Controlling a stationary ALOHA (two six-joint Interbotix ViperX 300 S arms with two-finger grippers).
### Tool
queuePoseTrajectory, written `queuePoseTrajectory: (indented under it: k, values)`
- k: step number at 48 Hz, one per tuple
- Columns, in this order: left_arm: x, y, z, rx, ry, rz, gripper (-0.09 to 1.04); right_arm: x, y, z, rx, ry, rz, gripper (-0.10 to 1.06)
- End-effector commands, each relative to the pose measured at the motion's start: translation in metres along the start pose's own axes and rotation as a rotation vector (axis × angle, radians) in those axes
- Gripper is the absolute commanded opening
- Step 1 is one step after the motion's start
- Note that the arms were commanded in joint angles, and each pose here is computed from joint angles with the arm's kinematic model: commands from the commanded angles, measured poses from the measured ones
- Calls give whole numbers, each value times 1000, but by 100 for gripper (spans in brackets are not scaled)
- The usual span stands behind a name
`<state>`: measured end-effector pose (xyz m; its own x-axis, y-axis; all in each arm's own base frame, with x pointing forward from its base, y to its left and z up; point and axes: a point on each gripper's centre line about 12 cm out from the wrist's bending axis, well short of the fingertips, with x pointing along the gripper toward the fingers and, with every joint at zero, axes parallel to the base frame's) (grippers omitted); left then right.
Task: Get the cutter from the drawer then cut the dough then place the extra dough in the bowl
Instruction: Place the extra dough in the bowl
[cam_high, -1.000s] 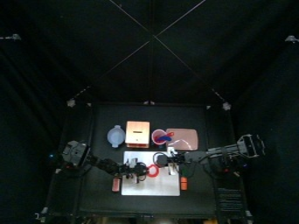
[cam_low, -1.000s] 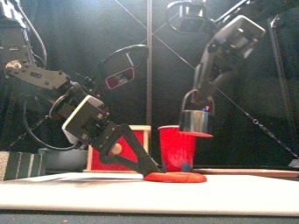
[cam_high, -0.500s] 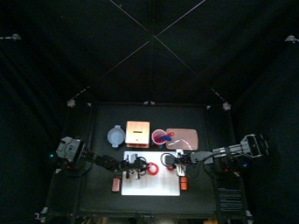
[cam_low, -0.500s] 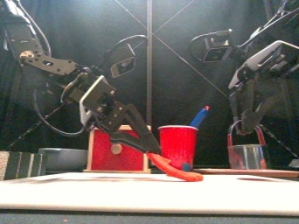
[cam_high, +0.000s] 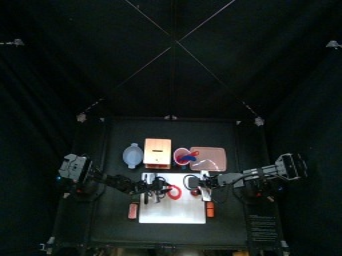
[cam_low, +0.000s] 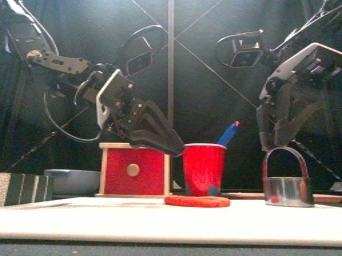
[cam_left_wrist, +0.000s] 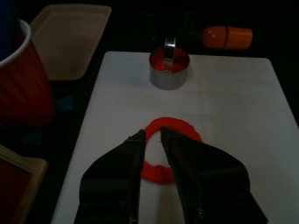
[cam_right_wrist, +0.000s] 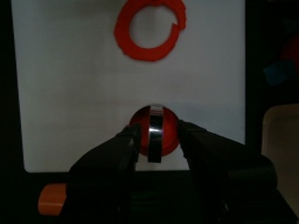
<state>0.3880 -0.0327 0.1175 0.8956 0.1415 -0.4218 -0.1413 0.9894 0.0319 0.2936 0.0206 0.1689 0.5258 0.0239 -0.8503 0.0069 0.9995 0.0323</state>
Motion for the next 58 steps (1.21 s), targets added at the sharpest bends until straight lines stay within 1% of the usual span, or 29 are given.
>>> queuePoseTrajectory:
  k: [1,7,15,22,33,38,41,47,53,58]
  values:
    - [0,4,8,-12,-12,3,69,-6,1,11,3,-46,6,77]
    - [8,3,-4,-14,46,-2,74,-3,1,11,0,-37,3,77]
    - [19,4,-16,-37,110,5,87,-1,1,11,-1,-34,3,77]
    - [28,8,-24,-43,142,15,89,-1,3,11,-4,-35,7,77]
    - [31,15,-26,-87,171,35,88,1,3,10,2,-33,11,77]
    - [31,13,-30,-113,214,27,86,3,3,10,3,-27,11,77]
    - [30,12,-33,-117,245,14,83,4,3,10,4,-24,11,77]
    - [29,7,-38,-113,289,-13,74,6,3,9,4,-16,11,77]
    - [28,4,-37,-87,297,-36,63,7,4,8,3,-11,11,77]
    - [27,1,-32,-50,280,-56,59,8,3,8,4,-10,10,77]
